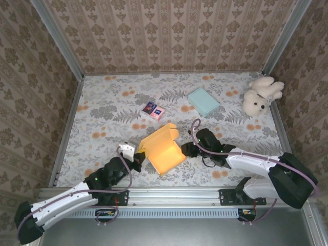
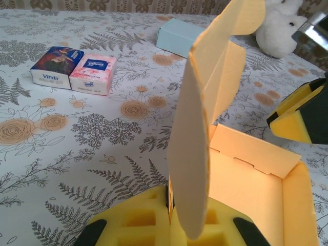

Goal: Fold the paper box

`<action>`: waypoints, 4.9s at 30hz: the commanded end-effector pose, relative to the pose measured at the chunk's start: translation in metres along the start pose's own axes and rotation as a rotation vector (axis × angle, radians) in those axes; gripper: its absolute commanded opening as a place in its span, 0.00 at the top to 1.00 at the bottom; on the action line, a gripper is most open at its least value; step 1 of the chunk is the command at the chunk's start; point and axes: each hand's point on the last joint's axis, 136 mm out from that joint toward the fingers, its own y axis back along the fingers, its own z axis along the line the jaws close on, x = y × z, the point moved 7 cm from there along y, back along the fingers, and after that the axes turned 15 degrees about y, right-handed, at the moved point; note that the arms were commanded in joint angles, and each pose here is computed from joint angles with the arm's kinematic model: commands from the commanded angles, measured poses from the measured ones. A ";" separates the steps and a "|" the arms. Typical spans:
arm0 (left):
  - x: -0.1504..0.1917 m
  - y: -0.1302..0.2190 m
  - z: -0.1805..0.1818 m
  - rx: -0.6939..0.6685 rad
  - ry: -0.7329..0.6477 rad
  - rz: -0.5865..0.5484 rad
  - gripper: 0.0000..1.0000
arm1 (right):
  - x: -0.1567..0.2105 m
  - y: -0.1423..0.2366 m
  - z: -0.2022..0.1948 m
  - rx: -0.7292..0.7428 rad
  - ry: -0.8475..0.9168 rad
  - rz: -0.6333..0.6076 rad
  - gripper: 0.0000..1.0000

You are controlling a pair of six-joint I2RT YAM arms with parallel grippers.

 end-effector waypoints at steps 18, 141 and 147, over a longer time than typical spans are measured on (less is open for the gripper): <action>-0.029 0.012 -0.053 0.400 -0.539 -0.278 1.00 | -0.038 0.097 -0.013 0.226 0.603 -0.421 0.46; -0.006 -0.068 -0.023 0.066 -0.141 0.045 0.58 | -0.023 0.042 0.053 0.290 1.382 -0.161 1.00; -0.001 -0.048 -0.009 -0.035 -0.015 0.123 0.55 | -0.022 0.038 0.052 0.293 1.394 -0.134 1.00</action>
